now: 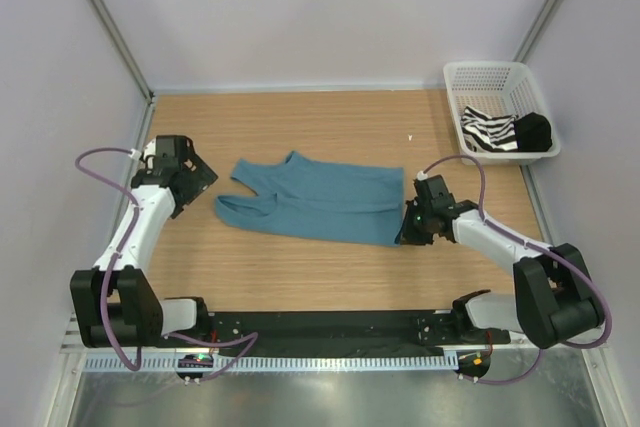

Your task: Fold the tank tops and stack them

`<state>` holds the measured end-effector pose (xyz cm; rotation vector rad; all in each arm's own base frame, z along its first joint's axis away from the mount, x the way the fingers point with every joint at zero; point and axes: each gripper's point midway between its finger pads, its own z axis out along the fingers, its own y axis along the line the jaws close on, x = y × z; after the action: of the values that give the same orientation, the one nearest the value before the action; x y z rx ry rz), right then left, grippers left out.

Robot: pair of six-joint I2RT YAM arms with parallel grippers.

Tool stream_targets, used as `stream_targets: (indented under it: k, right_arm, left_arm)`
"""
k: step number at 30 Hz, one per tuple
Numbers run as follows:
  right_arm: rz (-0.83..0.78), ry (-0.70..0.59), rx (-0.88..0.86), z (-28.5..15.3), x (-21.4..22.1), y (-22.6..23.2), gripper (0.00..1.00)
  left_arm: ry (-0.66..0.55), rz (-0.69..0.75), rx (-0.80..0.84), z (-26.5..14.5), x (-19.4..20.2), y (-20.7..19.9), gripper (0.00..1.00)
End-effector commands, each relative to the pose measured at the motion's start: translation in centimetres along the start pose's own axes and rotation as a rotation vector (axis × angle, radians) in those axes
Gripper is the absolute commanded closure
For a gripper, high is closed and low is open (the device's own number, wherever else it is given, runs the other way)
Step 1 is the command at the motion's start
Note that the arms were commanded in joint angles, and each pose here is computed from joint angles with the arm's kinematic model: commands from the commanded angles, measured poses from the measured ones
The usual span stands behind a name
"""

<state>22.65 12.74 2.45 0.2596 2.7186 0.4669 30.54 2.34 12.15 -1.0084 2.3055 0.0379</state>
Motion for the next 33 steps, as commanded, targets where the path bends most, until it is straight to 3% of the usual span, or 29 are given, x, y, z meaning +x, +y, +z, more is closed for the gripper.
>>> stream_targets:
  k: [1,7,14,15,18,19,22,29,33]
  right_arm:
    - [0.044,0.000,0.012,-0.5,0.7,-0.5,0.99]
    - [0.174,-0.036,0.119,-1.2,1.1,-2.3,0.98]
    - [0.154,-0.181,0.225,-3.2,-2.6,-3.3,0.68]
    - [0.145,-0.202,0.233,-3.5,-3.2,-3.3,0.68]
    - [0.123,-0.278,0.259,-4.8,-6.1,-2.8,0.57]
    - [0.106,-0.291,0.258,-5.0,-6.8,-2.6,0.57]
    - [0.084,-0.346,0.201,-5.4,-9.7,-0.9,0.57]
    - [0.107,-0.314,0.121,-2.7,-14.1,0.1,0.60]
    - [0.098,-0.266,0.095,-0.9,-15.2,1.0,0.62]
  left_arm:
    - [-0.001,0.014,0.142,-1.3,-0.9,-2.8,0.02]
    - [0.052,0.060,0.265,-0.5,0.5,-5.2,0.00]
    - [0.110,0.108,0.445,1.3,1.4,-10.5,0.01]
    - [0.115,0.118,0.452,1.6,1.4,-11.1,0.00]
    - [0.151,0.139,0.467,3.3,1.2,-12.7,0.11]
    - [0.174,0.147,0.484,3.6,1.6,-13.4,0.21]
    - [0.198,0.152,0.500,5.1,1.8,-14.8,0.32]
    - [0.264,0.168,0.504,8.1,3.6,-16.0,0.34]
    - [0.281,0.181,0.476,9.5,4.2,-16.0,0.40]
